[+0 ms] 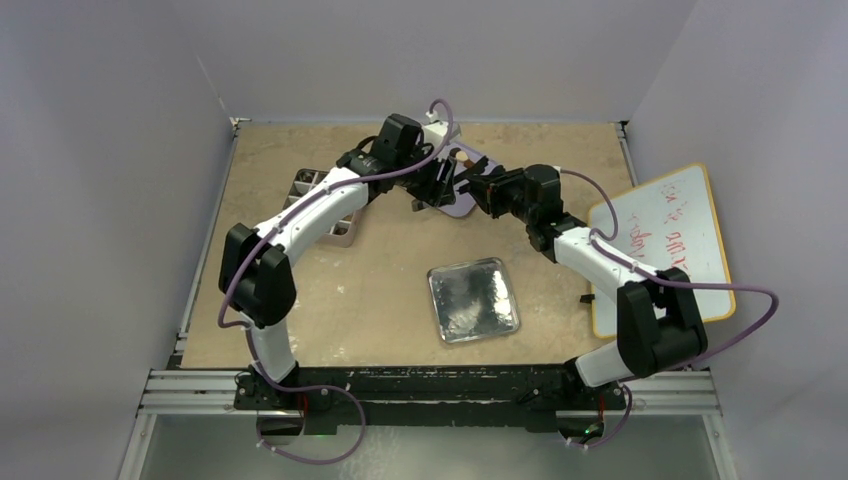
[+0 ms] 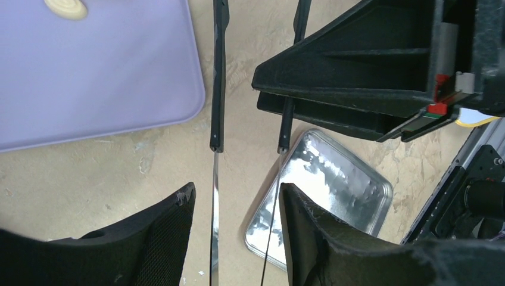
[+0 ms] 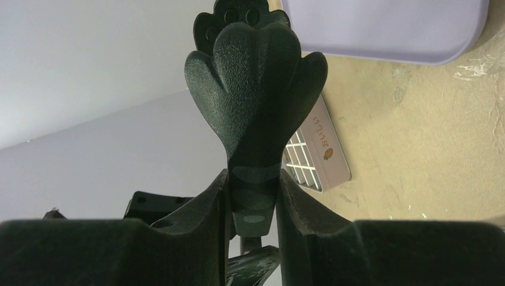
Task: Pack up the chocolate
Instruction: Adjust the clamp.
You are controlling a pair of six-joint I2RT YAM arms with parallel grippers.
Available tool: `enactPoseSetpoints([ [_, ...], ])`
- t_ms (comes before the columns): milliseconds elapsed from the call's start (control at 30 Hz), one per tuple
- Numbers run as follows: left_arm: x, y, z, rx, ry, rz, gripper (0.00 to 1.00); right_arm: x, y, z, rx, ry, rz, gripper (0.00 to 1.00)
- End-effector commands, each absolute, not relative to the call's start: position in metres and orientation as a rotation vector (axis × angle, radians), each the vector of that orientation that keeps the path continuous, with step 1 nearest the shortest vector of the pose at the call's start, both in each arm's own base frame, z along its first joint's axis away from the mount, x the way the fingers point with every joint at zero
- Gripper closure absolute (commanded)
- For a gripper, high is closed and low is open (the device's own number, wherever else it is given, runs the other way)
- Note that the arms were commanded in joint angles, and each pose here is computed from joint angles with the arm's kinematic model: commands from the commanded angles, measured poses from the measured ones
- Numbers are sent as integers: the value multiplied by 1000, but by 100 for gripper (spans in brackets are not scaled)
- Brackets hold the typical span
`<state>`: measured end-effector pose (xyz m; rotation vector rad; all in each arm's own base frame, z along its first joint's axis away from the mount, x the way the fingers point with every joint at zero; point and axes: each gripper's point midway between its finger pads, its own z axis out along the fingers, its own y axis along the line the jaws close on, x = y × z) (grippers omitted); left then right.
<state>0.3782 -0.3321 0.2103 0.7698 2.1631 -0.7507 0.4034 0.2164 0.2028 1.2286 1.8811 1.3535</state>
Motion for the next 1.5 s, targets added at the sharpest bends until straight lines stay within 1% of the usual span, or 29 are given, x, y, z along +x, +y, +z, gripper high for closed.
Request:
enactPoseSetpoints([
  [0, 385, -335, 212, 796, 2136, -765, 48, 407, 220, 217, 1213, 1841, 1428, 91],
  [133, 387, -336, 217, 793, 2118, -769, 50, 406, 220, 217, 1214, 1843, 1436, 92],
  [267, 387, -338, 219, 791, 2110, -776, 56, 406, 221, 215, 1222, 1844, 1443, 92],
  [467, 388, -337, 221, 781, 2106, -771, 60, 405, 221, 210, 1226, 1859, 1439, 91],
  [700, 394, -331, 232, 738, 2086, -723, 66, 396, 212, 192, 1257, 1908, 1340, 68],
  [833, 396, -328, 238, 713, 2080, -707, 68, 390, 203, 186, 1243, 1940, 1254, 50],
  [967, 396, -328, 241, 711, 2076, -709, 69, 383, 198, 178, 1241, 1968, 1211, 41],
  [1133, 405, -317, 239, 679, 2107, -614, 69, 374, 186, 188, 1149, 1968, 1140, 29],
  [1200, 412, -312, 235, 653, 2133, -557, 69, 366, 178, 195, 1086, 1972, 1085, 20],
  [1267, 419, -307, 229, 628, 2162, -505, 69, 355, 170, 201, 1012, 1978, 1027, 6],
  [1300, 424, -306, 226, 616, 2174, -483, 68, 349, 166, 203, 965, 1984, 1000, 2],
  [1467, 449, -306, 200, 569, 2246, -455, 68, 316, 138, 207, 854, 2013, 819, 1],
])
